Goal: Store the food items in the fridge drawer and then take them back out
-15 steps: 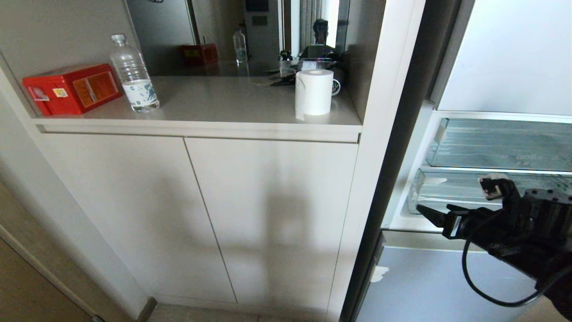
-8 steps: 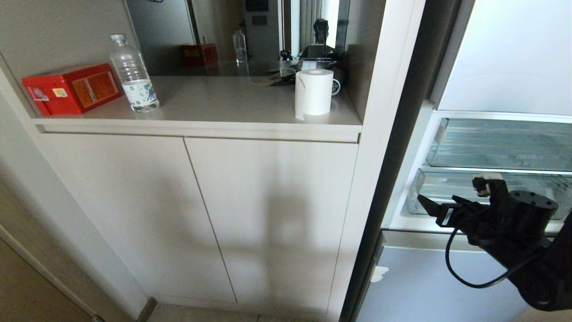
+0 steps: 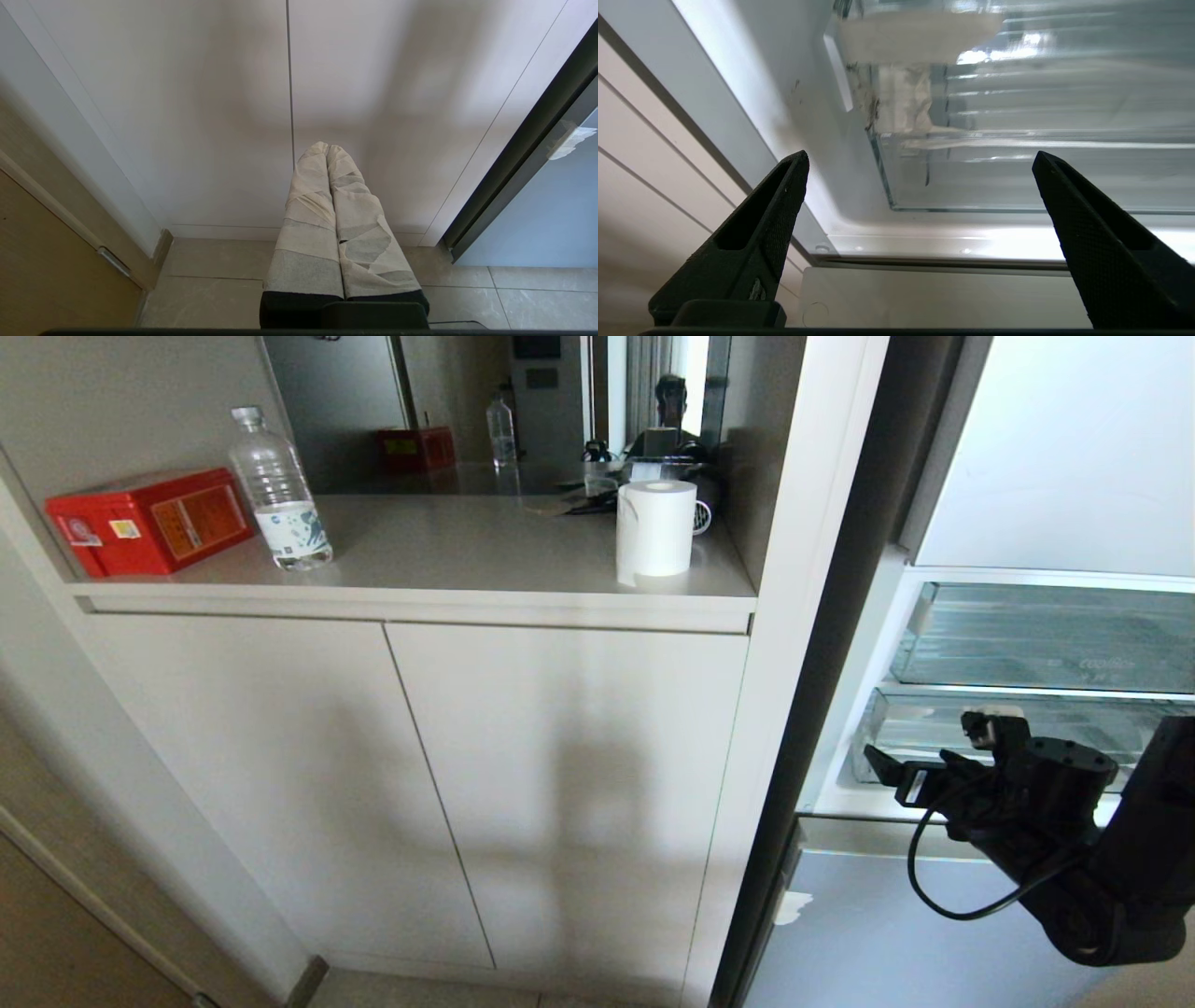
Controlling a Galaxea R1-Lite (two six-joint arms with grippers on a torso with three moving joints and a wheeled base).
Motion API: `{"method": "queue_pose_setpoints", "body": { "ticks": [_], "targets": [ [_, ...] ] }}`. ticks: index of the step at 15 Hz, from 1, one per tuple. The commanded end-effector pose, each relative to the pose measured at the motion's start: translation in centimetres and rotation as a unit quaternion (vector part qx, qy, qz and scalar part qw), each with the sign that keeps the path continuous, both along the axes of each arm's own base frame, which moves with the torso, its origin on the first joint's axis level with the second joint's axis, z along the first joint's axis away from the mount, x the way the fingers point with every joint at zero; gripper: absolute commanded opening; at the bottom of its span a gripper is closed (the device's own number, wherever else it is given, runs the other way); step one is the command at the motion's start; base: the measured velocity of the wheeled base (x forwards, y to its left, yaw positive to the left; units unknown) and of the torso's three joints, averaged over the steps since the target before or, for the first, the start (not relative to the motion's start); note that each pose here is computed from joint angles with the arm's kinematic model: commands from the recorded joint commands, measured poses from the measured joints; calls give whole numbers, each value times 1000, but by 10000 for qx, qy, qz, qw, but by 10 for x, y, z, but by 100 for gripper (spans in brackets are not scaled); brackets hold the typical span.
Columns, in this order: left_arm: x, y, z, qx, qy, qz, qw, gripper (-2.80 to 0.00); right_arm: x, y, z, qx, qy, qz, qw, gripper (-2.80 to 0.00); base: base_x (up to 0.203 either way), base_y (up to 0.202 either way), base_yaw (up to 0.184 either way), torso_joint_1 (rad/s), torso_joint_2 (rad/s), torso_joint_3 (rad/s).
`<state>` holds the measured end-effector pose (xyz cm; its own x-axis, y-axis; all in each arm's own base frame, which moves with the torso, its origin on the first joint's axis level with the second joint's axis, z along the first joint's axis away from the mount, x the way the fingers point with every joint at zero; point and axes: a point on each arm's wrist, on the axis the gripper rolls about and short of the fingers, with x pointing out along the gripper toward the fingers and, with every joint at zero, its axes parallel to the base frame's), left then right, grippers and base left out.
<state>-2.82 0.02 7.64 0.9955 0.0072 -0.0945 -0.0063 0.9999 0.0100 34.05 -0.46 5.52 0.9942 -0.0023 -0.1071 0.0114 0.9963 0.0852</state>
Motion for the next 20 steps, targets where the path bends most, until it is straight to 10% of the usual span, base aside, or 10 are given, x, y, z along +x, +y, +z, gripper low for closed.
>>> {"method": "queue_pose_setpoints", "body": {
  "ticks": [1, 20],
  "targets": [
    [0, 0, 0, 0, 10, 2, 10000, -280, 5, 2, -3, 23, -26, 38, 10000, 0, 0, 0, 0, 0, 0, 0],
    [0, 0, 0, 0, 12, 2, 10000, -280, 23, 10, 10, 150, -460, 133, 9987, 0, 0, 0, 0, 0, 0, 0]
  ]
}}
